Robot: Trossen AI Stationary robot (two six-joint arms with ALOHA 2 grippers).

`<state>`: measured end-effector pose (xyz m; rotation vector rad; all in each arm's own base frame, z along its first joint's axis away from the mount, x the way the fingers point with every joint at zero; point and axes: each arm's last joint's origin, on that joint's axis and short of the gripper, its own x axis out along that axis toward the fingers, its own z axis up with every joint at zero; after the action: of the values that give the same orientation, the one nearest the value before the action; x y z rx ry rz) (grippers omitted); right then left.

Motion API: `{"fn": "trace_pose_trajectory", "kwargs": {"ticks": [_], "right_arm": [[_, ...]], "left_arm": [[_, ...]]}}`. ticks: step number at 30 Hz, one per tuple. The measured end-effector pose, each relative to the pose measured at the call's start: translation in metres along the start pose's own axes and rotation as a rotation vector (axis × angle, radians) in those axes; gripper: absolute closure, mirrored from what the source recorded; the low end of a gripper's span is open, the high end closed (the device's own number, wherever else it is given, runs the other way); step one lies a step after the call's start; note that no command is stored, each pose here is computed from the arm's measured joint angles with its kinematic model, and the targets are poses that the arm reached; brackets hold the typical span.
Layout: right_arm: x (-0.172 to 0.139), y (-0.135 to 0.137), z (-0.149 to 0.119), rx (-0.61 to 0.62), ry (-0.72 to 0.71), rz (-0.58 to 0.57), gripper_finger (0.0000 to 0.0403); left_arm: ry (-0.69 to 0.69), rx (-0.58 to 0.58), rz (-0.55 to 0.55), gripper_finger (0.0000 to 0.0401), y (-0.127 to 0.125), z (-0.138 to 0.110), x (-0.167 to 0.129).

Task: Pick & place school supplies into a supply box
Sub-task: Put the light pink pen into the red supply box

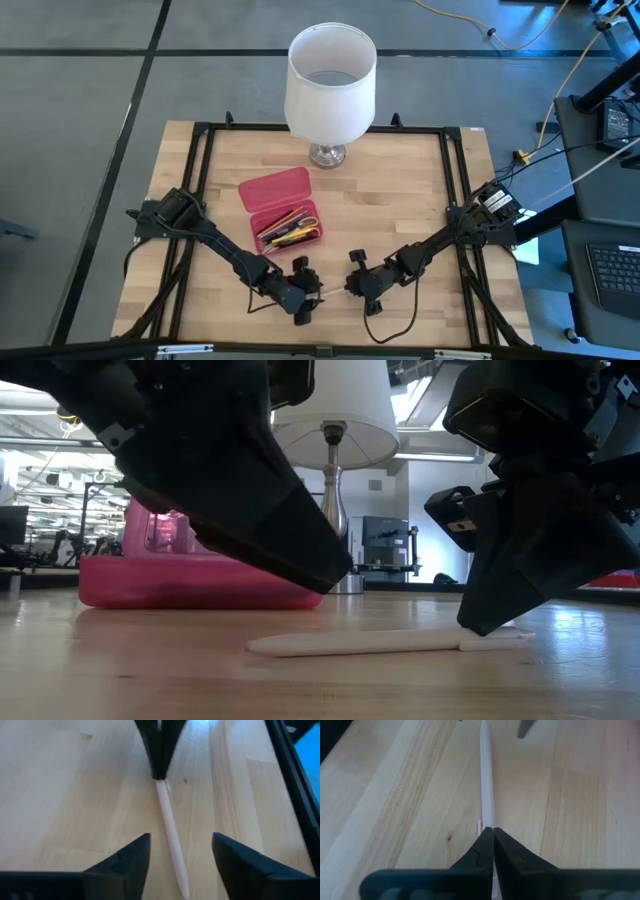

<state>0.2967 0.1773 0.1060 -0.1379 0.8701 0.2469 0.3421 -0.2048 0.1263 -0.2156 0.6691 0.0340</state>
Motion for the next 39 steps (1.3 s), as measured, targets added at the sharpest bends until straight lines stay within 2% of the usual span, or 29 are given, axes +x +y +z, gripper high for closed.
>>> {"fn": "trace_pose_trajectory", "kwargs": {"ticks": [3,6,11,15,19,22,25,30,39], "right_arm": [[0.000,0.000,0.000,0.000,0.000,0.000,0.0390],[0.000,0.000,0.000,0.000,0.000,0.000,0.0390],[0.000,0.000,0.000,-0.001,-0.004,-0.015,0.0389],[0.000,0.000,0.000,0.000,-0.004,-0.017,0.0389],[0.000,0.000,0.000,0.001,-0.005,-0.019,0.0389],[0.000,0.000,0.000,0.001,-0.005,-0.020,0.0389],[0.000,0.000,0.000,0.001,-0.005,-0.020,0.0389],[0.000,0.000,0.000,0.000,-0.008,-0.021,0.0389],[0.000,0.000,0.001,0.003,-0.016,-0.021,0.0389]], "left_arm": [[-0.016,-0.028,0.023,0.0170,0.001,0.000,0.000],[-0.014,-0.054,0.020,0.0156,0.001,0.001,0.000],[-0.023,-0.095,0.014,0.0157,0.000,0.001,0.000],[-0.091,-0.128,0.030,0.0159,-0.002,0.005,-0.001],[-0.198,-0.036,0.156,0.0159,-0.012,-0.001,-0.007],[-0.234,0.029,0.195,0.0159,-0.022,-0.008,-0.014],[-0.256,0.055,0.204,0.0159,-0.031,-0.014,-0.020],[-0.313,0.032,0.191,0.0159,-0.035,-0.026,-0.021],[-0.398,0.046,0.171,0.0159,-0.031,-0.056,0.006]]}}
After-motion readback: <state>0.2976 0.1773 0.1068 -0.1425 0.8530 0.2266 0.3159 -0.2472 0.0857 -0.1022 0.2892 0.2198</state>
